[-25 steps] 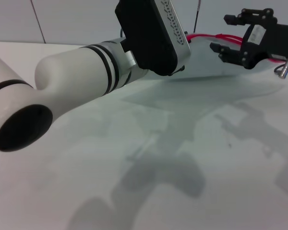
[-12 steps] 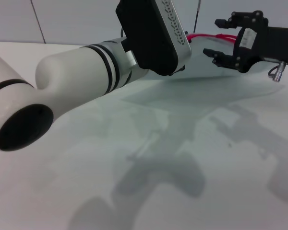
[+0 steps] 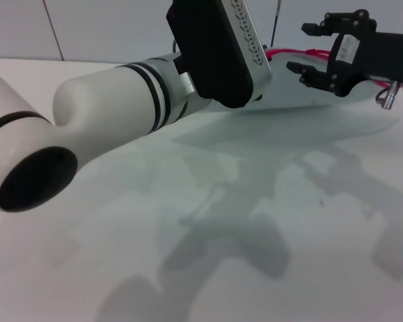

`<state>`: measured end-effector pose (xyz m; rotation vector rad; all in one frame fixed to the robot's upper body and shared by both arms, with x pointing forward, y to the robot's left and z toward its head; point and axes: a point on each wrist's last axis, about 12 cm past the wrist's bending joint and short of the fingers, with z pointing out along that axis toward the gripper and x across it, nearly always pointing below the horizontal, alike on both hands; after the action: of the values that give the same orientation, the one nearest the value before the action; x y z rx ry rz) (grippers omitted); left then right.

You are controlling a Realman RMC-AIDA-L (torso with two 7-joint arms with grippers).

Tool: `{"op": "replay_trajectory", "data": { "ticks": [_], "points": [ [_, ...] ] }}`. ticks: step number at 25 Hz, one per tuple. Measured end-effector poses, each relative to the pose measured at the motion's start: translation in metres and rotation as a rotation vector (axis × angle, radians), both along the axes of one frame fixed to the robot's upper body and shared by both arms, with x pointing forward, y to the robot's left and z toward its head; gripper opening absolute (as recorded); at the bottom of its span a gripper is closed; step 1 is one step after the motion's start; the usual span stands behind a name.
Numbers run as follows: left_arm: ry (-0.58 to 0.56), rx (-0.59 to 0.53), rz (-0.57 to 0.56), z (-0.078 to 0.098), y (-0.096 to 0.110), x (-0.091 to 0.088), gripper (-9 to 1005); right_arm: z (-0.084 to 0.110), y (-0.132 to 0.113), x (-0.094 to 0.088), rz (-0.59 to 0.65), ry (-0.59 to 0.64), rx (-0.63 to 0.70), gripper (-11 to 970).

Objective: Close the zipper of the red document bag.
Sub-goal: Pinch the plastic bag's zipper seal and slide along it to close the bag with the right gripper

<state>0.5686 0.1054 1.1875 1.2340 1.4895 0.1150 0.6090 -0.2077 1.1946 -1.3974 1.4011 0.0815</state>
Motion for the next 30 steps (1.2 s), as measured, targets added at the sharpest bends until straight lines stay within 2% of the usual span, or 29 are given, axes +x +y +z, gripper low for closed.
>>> {"op": "replay_trajectory", "data": {
  "ticks": [14,25,30],
  "points": [
    [-0.002,0.003,-0.001,0.000,0.000,0.000,69,-0.006,0.000,0.004,-0.010,0.017,-0.002,466],
    [-0.001,0.007,-0.001,-0.001,0.001,-0.001,71,-0.008,-0.003,0.007,-0.027,0.021,-0.008,341],
    [-0.002,0.007,-0.001,-0.001,0.001,-0.001,72,-0.011,-0.003,0.007,-0.026,0.024,-0.040,326]
  ]
}}
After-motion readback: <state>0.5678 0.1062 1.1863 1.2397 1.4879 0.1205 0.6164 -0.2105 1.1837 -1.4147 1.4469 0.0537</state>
